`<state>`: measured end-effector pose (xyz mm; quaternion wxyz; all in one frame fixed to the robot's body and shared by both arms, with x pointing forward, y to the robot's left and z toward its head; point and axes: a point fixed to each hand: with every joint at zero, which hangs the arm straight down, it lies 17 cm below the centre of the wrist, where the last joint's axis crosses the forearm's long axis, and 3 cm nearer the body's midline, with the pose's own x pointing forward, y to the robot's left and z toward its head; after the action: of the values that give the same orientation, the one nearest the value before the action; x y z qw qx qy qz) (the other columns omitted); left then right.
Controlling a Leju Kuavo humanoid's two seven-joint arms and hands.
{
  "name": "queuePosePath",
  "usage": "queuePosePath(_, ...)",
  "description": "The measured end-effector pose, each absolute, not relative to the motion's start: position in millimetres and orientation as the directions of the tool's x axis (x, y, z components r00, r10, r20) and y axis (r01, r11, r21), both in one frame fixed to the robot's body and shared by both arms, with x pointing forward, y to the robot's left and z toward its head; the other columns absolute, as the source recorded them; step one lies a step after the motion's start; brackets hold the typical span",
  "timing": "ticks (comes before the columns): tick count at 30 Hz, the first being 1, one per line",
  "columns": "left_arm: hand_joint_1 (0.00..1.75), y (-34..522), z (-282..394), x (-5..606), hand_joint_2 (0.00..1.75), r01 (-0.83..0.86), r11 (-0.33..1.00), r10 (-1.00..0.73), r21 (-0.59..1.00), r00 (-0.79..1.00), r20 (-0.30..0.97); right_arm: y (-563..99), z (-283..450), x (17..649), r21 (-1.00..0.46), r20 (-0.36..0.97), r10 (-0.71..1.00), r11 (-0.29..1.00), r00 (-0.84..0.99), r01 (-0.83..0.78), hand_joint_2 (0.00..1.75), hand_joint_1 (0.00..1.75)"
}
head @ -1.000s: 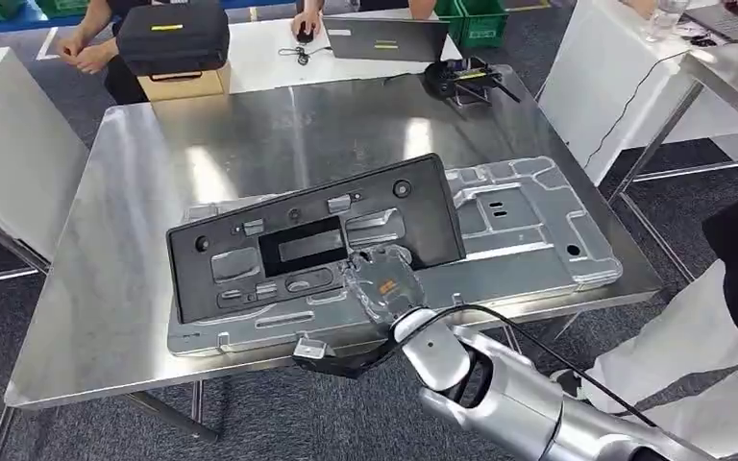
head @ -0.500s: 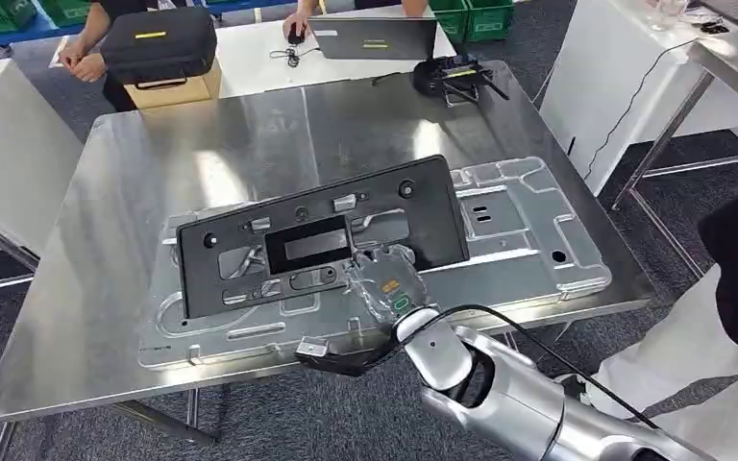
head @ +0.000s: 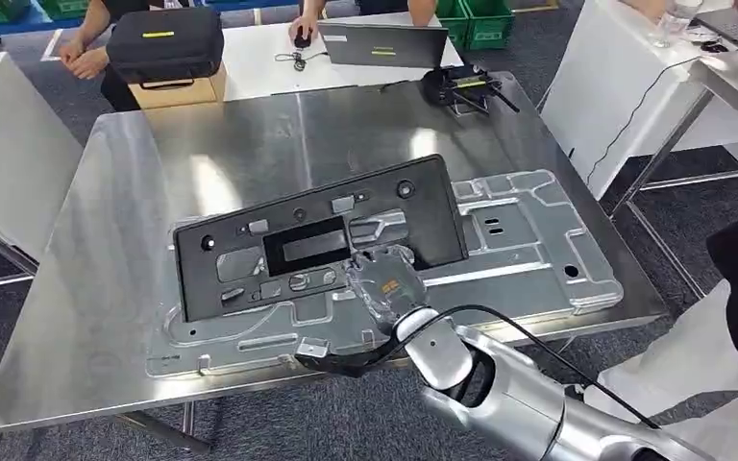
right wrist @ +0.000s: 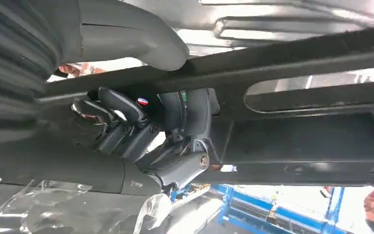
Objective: Take the parts from the cabinet and place them on the table.
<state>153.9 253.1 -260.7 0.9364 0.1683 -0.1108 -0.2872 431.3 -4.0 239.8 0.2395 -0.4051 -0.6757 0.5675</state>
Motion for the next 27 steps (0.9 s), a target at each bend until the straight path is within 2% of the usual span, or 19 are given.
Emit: queuePosePath(27,0.00,255.4,-263.1,142.6,1.75,0.502,0.777,-0.571,0.378,0.816,0.089,-4.9,233.4,430.8,-0.965,-0.143,0.815,0.011,-0.561,0.261,1.75,1.75)
